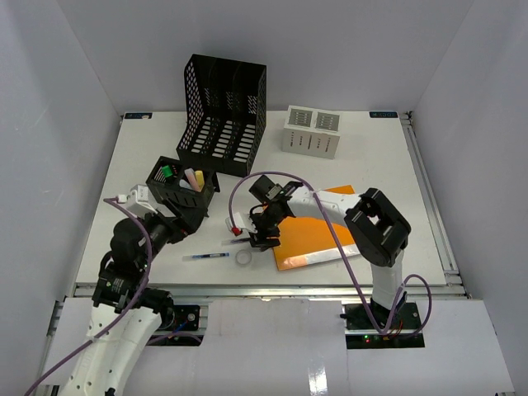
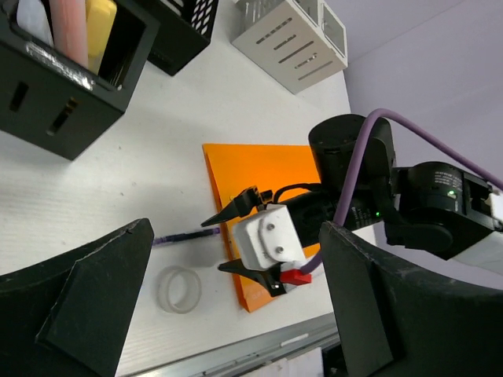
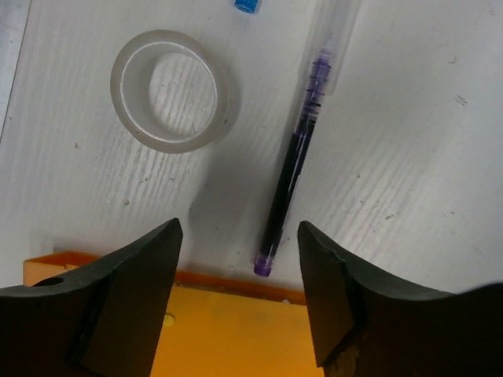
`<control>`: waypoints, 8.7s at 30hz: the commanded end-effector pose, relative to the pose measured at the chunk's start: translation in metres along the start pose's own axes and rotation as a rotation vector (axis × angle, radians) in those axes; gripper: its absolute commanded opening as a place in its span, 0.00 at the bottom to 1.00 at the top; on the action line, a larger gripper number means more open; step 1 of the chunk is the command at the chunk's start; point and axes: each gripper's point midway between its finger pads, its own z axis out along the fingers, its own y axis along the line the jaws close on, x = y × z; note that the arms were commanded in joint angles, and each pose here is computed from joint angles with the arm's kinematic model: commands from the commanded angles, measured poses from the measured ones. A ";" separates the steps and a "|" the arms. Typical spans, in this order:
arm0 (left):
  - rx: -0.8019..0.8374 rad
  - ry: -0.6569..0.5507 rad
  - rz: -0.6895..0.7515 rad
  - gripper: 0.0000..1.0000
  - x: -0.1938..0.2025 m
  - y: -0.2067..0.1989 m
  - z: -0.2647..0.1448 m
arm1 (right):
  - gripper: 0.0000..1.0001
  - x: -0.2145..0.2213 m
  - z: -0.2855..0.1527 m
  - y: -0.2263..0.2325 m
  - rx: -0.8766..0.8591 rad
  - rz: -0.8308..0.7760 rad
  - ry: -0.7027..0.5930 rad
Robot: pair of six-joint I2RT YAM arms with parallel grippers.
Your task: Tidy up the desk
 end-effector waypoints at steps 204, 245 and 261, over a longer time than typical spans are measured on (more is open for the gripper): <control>-0.103 0.318 0.076 0.98 0.094 0.015 0.025 | 0.52 0.152 -0.400 -0.296 1.282 0.696 -0.636; 0.238 1.136 1.299 0.88 0.175 0.117 0.049 | 0.90 -0.001 -0.233 0.049 0.343 0.233 -0.805; 0.087 1.240 1.324 0.74 0.183 0.155 0.053 | 0.90 0.003 -0.235 0.055 0.360 0.231 -0.814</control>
